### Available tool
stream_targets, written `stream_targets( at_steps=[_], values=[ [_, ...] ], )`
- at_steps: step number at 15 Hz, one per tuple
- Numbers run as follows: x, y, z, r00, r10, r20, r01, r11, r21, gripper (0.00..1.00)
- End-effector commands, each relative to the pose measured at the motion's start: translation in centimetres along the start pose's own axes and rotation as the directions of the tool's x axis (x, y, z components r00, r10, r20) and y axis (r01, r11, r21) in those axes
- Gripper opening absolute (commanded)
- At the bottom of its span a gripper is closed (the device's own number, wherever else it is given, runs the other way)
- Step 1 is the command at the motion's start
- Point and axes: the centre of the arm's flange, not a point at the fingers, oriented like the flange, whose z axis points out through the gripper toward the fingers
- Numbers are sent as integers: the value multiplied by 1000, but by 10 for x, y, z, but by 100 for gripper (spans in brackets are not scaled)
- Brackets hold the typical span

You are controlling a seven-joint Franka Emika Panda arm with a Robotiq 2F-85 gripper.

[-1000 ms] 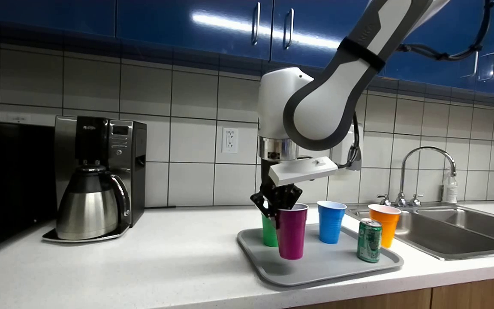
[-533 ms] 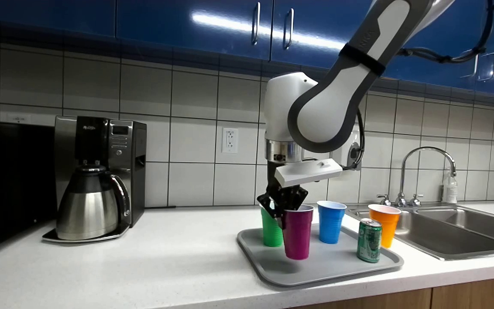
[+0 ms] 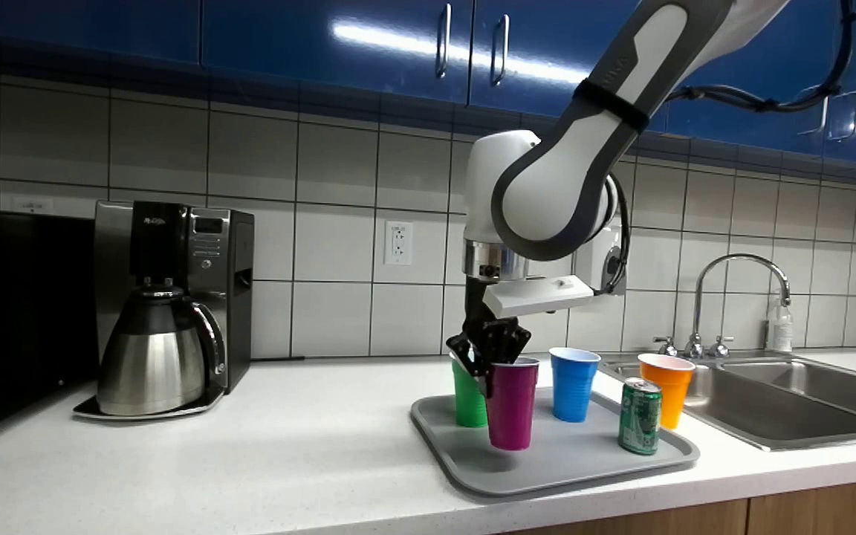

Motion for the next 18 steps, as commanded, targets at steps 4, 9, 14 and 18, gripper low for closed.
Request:
stream_targets(
  at_steps=[4,9,14,18],
  values=[
    [15,8,3,995,-100,0,100,995,14,1],
    [17,10,12,989,-145,8,145,989,18,1],
    [16,11,19,985,-170,10,170,985,19,1],
    [15,9,19,983,-184,-4,184,983,21,1]
  ],
)
